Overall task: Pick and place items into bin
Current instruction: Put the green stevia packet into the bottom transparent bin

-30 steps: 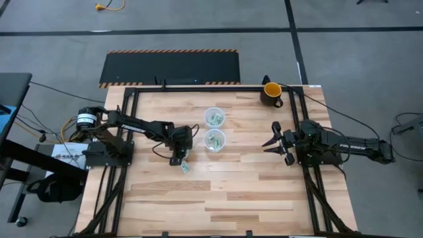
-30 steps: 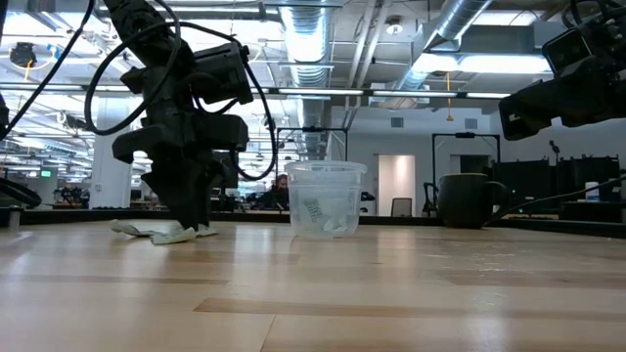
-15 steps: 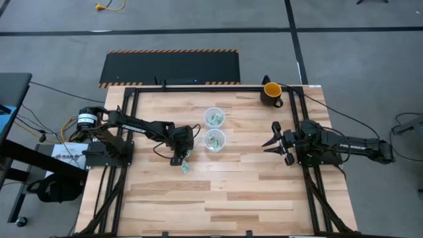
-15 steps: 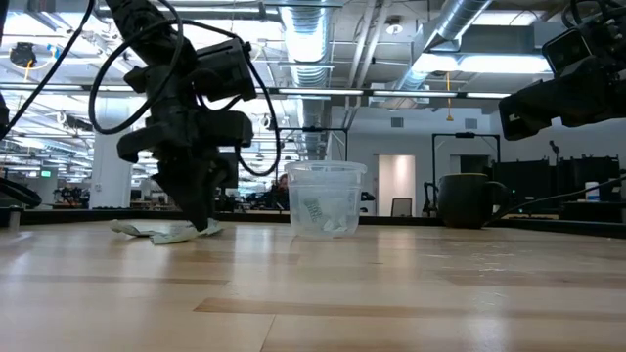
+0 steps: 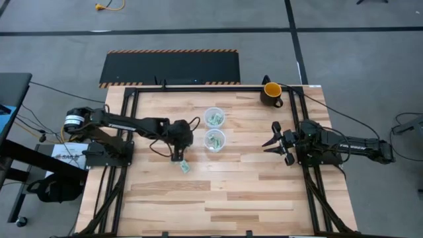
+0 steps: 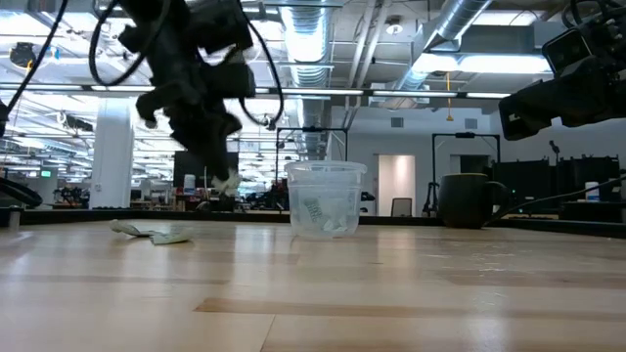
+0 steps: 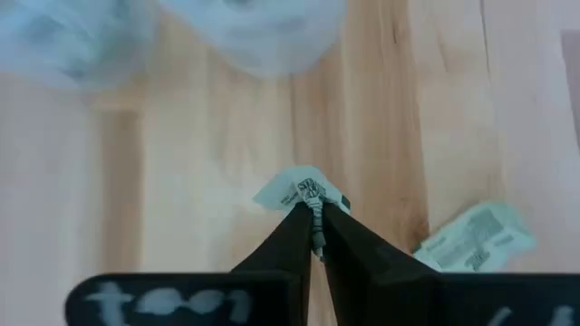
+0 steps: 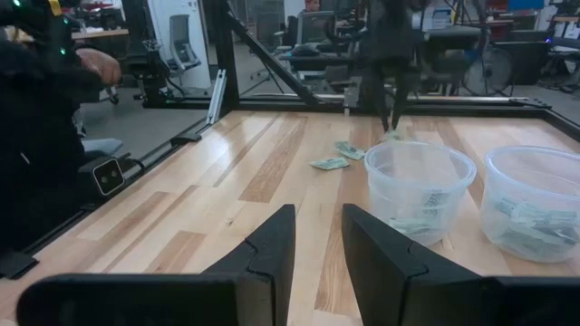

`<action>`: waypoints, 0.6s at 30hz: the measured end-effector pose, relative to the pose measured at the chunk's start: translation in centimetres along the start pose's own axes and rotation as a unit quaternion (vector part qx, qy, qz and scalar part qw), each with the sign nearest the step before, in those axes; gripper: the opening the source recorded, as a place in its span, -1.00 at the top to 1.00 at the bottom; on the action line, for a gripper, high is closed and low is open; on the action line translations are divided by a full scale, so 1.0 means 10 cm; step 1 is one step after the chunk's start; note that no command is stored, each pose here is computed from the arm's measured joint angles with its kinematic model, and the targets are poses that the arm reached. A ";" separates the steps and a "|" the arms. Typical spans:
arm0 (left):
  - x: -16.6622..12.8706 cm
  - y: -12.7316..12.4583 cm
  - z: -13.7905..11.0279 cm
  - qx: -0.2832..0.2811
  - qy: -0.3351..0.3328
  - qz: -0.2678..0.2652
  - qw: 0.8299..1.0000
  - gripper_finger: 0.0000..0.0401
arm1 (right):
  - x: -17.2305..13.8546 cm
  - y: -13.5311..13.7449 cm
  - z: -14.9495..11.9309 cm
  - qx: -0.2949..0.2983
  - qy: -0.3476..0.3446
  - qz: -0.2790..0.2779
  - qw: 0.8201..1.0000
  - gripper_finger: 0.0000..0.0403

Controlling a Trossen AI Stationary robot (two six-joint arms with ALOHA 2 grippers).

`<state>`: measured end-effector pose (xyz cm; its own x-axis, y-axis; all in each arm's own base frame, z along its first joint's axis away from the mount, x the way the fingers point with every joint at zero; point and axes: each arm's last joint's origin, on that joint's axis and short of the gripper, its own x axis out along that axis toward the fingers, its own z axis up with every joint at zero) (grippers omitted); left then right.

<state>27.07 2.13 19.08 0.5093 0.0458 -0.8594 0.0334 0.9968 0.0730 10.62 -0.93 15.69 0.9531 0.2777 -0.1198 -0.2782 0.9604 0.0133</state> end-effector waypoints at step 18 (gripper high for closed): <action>-0.30 0.11 0.53 0.128 -0.167 0.118 0.970 0.92 | 0.00 0.00 0.00 0.000 0.000 0.000 1.000 0.57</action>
<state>30.17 2.76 24.43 0.7772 0.2043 -0.5951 0.0733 0.9099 0.4082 10.61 -0.93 15.69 0.9532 0.2776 -0.1200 -0.2781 0.9605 0.0134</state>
